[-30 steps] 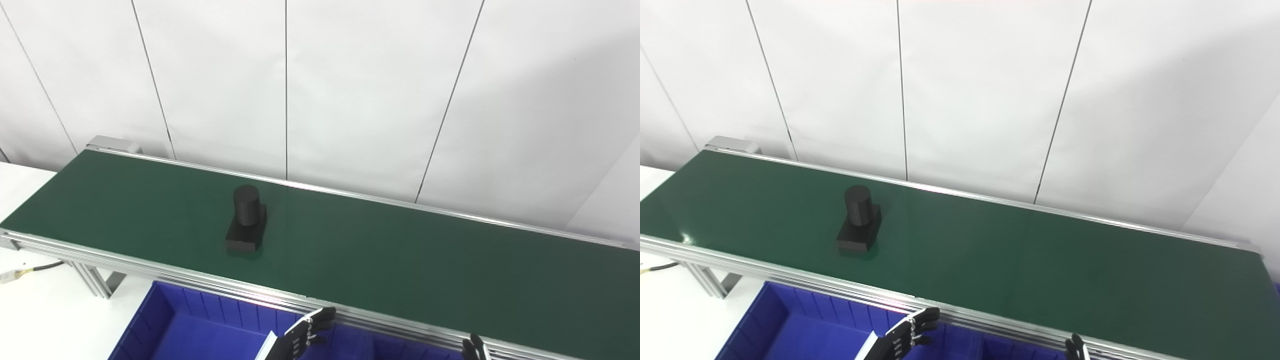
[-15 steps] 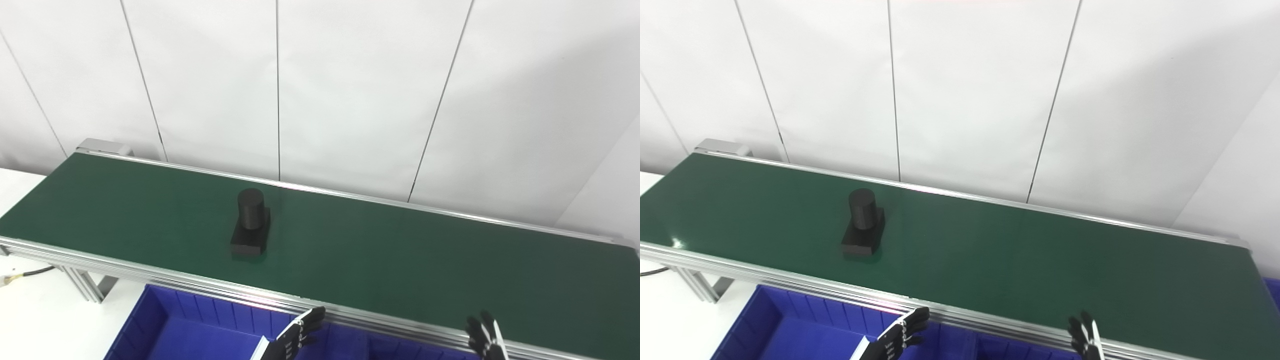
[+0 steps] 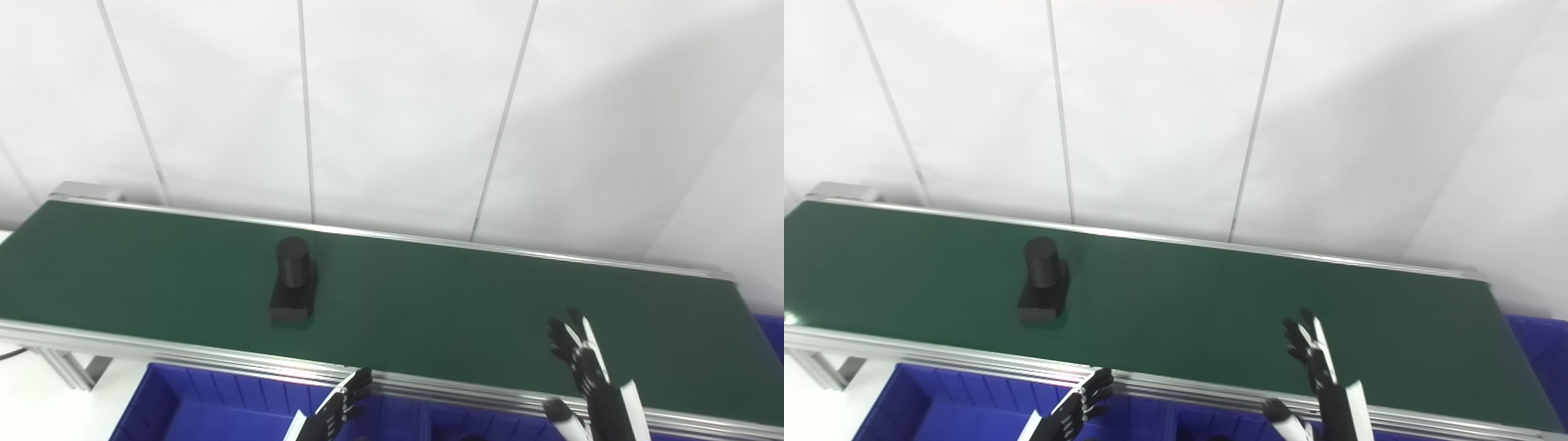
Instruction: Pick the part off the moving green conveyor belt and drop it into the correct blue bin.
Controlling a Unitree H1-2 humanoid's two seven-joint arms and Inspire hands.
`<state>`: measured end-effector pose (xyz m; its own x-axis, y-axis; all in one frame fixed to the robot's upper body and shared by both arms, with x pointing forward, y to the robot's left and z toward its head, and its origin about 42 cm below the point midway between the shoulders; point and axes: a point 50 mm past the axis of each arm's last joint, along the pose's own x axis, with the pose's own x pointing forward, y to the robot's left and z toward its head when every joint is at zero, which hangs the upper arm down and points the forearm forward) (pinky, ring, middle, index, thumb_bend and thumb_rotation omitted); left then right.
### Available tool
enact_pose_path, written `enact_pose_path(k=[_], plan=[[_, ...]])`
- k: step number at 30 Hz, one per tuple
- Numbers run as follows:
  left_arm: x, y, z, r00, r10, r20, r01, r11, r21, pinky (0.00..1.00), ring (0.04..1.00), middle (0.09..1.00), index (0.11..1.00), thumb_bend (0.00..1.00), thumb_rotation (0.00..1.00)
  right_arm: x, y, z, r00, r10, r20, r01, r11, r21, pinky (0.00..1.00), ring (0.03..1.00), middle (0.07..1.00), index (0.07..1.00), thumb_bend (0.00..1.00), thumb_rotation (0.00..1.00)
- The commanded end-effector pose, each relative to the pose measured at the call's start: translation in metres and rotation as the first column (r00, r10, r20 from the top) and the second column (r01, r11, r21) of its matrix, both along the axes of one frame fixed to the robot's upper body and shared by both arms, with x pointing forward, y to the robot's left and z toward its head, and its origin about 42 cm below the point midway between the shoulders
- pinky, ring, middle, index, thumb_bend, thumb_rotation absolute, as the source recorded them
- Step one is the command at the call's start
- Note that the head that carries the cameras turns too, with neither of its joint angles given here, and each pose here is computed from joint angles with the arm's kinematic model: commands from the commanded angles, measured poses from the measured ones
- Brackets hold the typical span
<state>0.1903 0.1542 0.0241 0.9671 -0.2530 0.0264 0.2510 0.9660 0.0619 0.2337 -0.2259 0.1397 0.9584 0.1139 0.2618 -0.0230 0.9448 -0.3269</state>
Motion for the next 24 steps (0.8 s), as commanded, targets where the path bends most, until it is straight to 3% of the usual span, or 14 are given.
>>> enact_pose_path(k=[1, 7, 12, 17, 24], plan=[[0.010, -0.002, 0.013, 0.996, -0.005, 0.086, 0.005, 1.000, -0.006, 0.83, 0.881, 0.905, 0.902, 0.71, 0.84, 0.011, -0.001, 0.020, 0.999, 0.003, 0.048, -0.002, 1.000, -0.019, 0.86, 0.908, 0.909, 0.995, 0.82, 0.84], [0.012, 0.005, 0.014, 0.997, -0.001, 0.083, 0.002, 1.000, -0.017, 0.83, 0.877, 0.901, 0.907, 0.73, 0.87, 0.037, 0.009, 0.035, 0.999, 0.005, 0.034, -0.002, 0.997, -0.081, 0.91, 0.911, 0.894, 0.987, 0.82, 0.84], [0.013, 0.010, 0.013, 0.997, -0.015, 0.080, 0.017, 1.000, -0.024, 0.84, 0.889, 0.909, 0.916, 0.73, 0.88, 0.063, 0.029, 0.037, 0.999, 0.031, 0.016, -0.030, 0.997, -0.066, 0.89, 0.913, 0.898, 0.989, 0.81, 0.80], [0.015, 0.011, 0.013, 0.997, -0.033, 0.076, 0.036, 0.999, -0.035, 0.86, 0.898, 0.915, 0.921, 0.73, 0.87, 0.087, 0.048, 0.043, 0.999, 0.027, -0.022, -0.030, 0.989, -0.142, 0.81, 0.900, 0.907, 0.994, 0.85, 0.80], [0.015, 0.014, 0.013, 0.995, -0.060, 0.081, 0.060, 0.998, -0.001, 0.84, 0.901, 0.918, 0.919, 0.74, 0.90, 0.114, 0.066, 0.051, 0.997, 0.053, -0.056, -0.062, 0.980, -0.188, 0.79, 0.885, 0.910, 0.995, 0.86, 0.75]])
